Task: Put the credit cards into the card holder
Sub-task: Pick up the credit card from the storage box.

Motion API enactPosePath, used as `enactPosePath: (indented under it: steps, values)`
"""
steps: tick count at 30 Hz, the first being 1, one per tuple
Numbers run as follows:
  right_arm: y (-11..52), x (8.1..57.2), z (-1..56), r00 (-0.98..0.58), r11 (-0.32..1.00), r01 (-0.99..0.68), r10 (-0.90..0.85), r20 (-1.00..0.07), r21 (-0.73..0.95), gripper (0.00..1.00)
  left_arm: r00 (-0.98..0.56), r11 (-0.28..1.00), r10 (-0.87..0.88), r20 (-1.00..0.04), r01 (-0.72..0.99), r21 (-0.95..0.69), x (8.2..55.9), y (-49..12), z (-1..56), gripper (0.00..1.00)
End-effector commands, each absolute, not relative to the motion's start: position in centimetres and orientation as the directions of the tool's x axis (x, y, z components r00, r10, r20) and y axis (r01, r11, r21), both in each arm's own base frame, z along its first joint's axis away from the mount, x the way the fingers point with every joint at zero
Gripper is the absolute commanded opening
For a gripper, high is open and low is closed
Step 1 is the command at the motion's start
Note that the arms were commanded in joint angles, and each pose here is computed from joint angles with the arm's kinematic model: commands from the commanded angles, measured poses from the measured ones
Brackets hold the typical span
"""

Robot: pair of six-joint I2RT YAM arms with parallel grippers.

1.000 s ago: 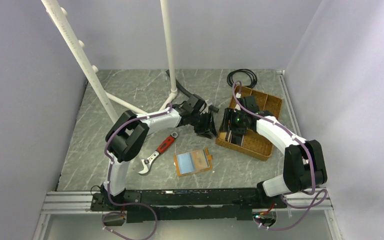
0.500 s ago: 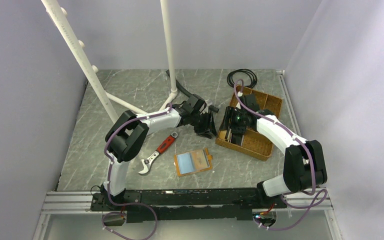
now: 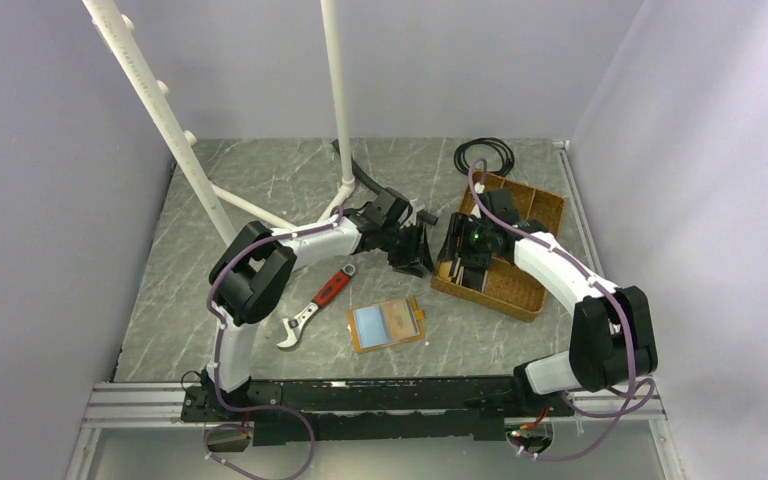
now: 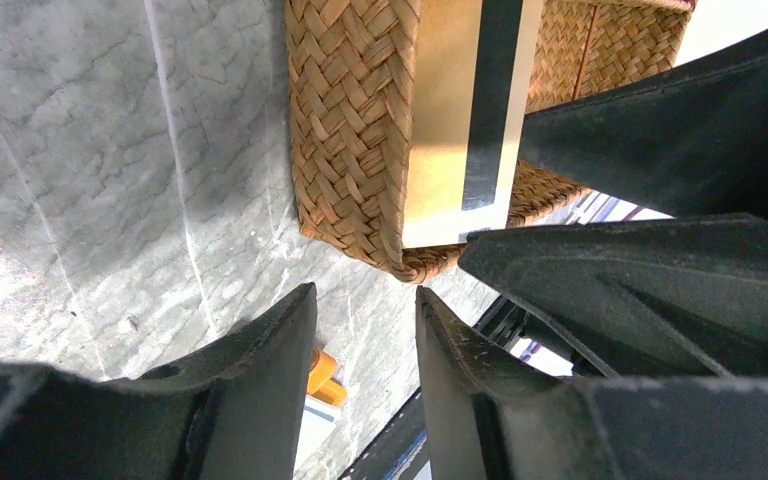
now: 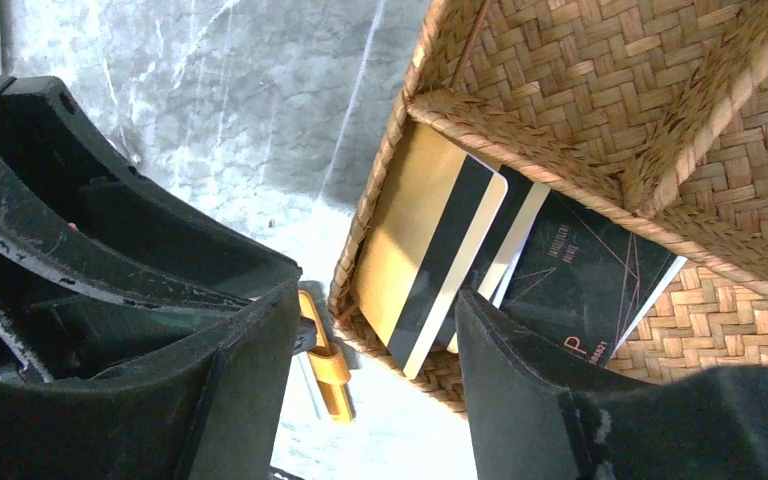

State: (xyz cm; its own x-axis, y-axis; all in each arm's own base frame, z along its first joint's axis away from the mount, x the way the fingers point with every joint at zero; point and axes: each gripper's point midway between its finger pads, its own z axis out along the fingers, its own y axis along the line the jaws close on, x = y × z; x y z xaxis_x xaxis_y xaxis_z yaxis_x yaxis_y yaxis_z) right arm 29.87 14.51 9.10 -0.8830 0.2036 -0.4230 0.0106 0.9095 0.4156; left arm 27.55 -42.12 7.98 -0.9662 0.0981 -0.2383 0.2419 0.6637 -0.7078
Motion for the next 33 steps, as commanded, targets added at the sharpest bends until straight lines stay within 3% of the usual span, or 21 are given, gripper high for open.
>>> enactPosePath:
  steps: [1, 27, 31, 33]
  values:
    - [15.1, 29.0, 10.0, -0.884, 0.900, -0.007, 0.198, -0.424, 0.435, 0.61, -0.954, 0.613, 0.094, -0.284, 0.280, -0.738, 27.4, -42.5, 11.0, 0.46]
    - [15.2, 28.6, 10.2, -0.870, 0.905, -0.017, 0.196, -0.453, 0.425, 0.62, -0.954, 0.607, 0.086, -0.287, 0.278, -0.744, 27.3, -42.4, 11.4, 0.46]
    - [16.1, 29.4, 10.1, -0.843, 0.824, -0.002, 0.303, -0.443, 0.567, 0.35, -0.954, 0.597, 0.084, -0.288, 0.279, -0.752, 27.2, -42.5, 11.8, 0.46]
    - [16.5, 29.8, 10.1, -0.829, 0.785, 0.017, 0.357, -0.430, 0.619, 0.28, -0.954, 0.597, 0.083, -0.287, 0.278, -0.752, 27.1, -42.4, 11.9, 0.46]
